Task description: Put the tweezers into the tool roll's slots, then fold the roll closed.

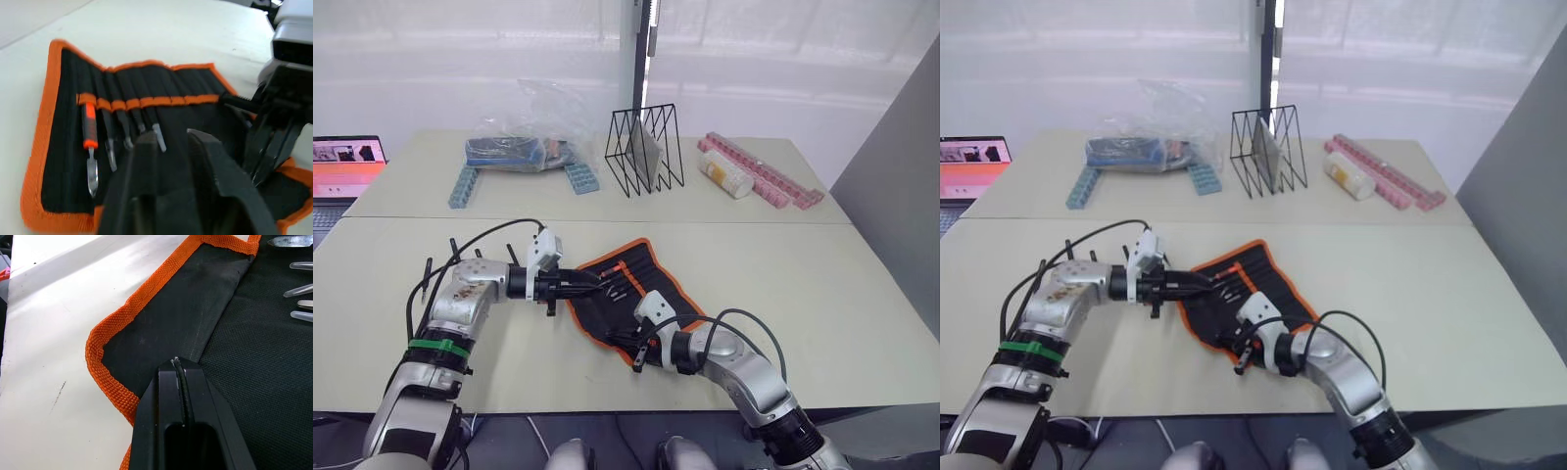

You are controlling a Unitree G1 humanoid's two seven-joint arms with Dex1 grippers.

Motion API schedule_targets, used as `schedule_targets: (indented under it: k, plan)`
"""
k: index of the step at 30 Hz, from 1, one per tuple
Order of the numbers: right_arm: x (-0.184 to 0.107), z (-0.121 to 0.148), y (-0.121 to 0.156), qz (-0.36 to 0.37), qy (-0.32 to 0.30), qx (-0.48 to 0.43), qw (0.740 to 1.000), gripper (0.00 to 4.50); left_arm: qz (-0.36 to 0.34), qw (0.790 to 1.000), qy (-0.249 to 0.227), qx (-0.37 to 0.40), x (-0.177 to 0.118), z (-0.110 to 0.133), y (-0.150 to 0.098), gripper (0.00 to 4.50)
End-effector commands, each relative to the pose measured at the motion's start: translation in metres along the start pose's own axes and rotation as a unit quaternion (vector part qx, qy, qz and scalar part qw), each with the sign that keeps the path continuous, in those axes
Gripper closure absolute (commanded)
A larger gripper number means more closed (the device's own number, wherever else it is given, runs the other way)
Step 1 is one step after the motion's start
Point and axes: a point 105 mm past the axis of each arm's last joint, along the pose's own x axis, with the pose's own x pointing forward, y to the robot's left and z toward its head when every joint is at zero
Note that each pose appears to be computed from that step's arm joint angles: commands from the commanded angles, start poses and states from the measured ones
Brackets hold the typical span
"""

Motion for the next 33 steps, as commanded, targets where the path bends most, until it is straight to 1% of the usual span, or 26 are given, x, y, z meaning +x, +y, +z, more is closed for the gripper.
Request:
schedule_targets:
  k: [1,5,7,9,12,17,18,22,24,26,29,33]
  plan:
    - [0.0,-0.02,0.005,0.007,0.036,0.015,0.999,4.5,0.016,0.999,0.021,0.025,0.002,-0.009,0.002,4.47]
    - [-0.002,-0.02,0.004,0.006,0.038,0.015,0.999,4.5,0.049,0.998,0.038,0.019,0.007,-0.02,0.012,4.47]
    - [-0.002,-0.02,0.004,0.005,0.038,0.011,0.999,4.5,0.046,0.998,0.05,0.011,0.009,-0.028,0.01,4.47]
    - [-0.003,-0.018,0.004,0.004,0.037,0.009,0.999,4.5,0.05,0.996,0.072,0.012,0.009,-0.039,0.009,4.47]
    - [-0.004,-0.016,0.003,0.003,0.035,0.008,0.999,4.5,0.073,0.993,0.093,0.002,0.007,-0.053,0.013,4.47]
    - [-0.003,-0.009,0.003,0.009,0.028,-0.002,1.0,4.5,0.059,0.993,0.105,-0.003,0.012,-0.065,0.004,4.47]
    - [-0.002,-0.005,0.002,0.009,0.021,-0.004,1.0,4.5,0.055,0.993,0.106,-0.003,0.013,-0.066,0.002,4.47]
    - [0.004,0.031,-0.008,-0.003,-0.043,0.007,0.999,4.5,0.046,0.993,0.104,-0.005,0.016,-0.068,-0.005,4.47]
    - [0.006,0.04,-0.011,-0.005,-0.057,0.01,0.998,4.5,0.041,0.994,0.104,-0.009,0.016,-0.068,-0.007,4.47]
    - [0.012,0.043,-0.014,-0.004,-0.055,0.006,0.998,4.5,0.025,0.994,0.107,-0.016,0.014,-0.067,-0.011,4.47]
    - [0.02,0.043,-0.017,-0.003,-0.047,0.001,0.999,4.5,0.025,0.993,0.11,-0.02,0.013,-0.063,-0.01,4.47]
    - [0.032,0.037,-0.025,-0.014,-0.031,-0.006,0.999,4.5,0.008,0.991,0.131,-0.019,0.01,-0.06,-0.012,4.47]
